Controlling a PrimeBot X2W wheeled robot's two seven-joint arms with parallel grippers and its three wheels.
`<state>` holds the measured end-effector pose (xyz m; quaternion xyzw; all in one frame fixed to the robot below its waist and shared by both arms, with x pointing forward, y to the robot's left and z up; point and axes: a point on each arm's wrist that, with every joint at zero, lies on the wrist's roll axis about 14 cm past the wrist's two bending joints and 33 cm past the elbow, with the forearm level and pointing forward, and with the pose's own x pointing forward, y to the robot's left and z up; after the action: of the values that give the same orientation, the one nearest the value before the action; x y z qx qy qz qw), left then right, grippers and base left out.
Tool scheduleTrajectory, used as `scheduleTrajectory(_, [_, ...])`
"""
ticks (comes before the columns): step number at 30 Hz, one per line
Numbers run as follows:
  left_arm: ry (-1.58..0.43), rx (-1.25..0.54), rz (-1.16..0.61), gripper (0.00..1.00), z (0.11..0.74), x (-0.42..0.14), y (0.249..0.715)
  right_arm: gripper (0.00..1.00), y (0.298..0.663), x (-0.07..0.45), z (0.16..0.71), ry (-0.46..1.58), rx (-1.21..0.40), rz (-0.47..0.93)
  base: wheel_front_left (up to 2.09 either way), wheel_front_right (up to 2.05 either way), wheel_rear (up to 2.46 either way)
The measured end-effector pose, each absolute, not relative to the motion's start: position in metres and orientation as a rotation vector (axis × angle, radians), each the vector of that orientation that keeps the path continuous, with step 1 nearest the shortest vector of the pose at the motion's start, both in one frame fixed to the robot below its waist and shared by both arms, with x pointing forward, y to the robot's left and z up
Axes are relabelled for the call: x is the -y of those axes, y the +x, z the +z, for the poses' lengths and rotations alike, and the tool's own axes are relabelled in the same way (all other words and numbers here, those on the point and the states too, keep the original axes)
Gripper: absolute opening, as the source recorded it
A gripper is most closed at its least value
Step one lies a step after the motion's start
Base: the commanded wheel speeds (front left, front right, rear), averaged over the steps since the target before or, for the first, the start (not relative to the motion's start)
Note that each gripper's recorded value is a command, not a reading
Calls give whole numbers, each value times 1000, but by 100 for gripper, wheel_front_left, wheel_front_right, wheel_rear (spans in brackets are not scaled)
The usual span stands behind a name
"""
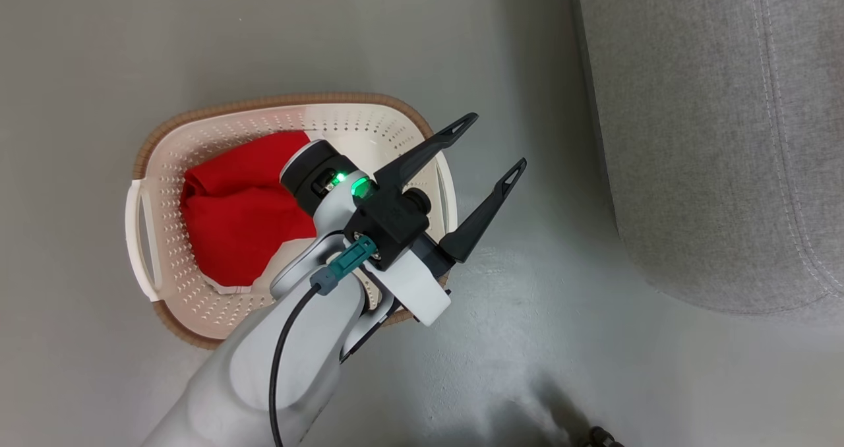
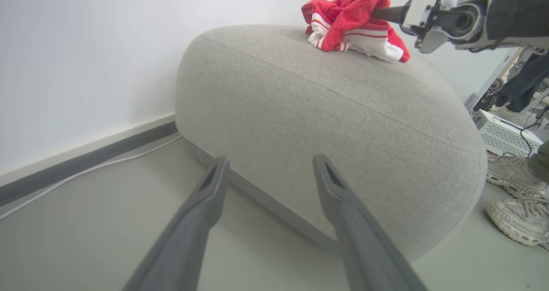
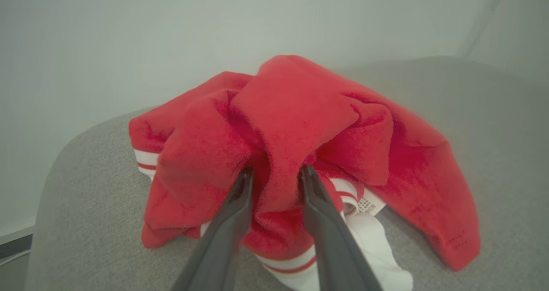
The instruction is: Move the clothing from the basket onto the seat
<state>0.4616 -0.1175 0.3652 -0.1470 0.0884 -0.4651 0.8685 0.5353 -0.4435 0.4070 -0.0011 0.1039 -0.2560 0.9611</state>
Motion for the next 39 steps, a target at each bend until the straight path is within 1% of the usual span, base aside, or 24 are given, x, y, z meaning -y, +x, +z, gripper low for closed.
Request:
scheduleTrajectory(7, [-303, -141, -948, 100, 388, 114, 468, 100, 510, 416, 393, 36, -236, -460, 0, 0, 0])
scheduleTrajectory(12, [-306, -130, -931, 100, 401, 110, 463, 100, 502, 396, 406, 50, -193, -401, 0, 0, 0])
scheduleTrajectory(17, [-299, -109, -871, 100, 416, 96, 467, 100, 498, 362, 418, 79, -151, -316, 0, 0, 0])
scheduleTrajectory(24, [-290, -94, -733, 100, 432, 58, 471, 100, 503, 313, 446, 109, -71, -187, 0, 0, 0])
scheduleTrajectory(29, [-272, -83, -586, 100, 440, 13, 476, 100, 503, 274, 464, 125, -32, -87, 0, 0, 0])
scheduleTrajectory(39, [-218, -53, -349, 100, 459, -70, 458, 100, 494, 212, 495, 150, 28, 75, 0, 0, 0])
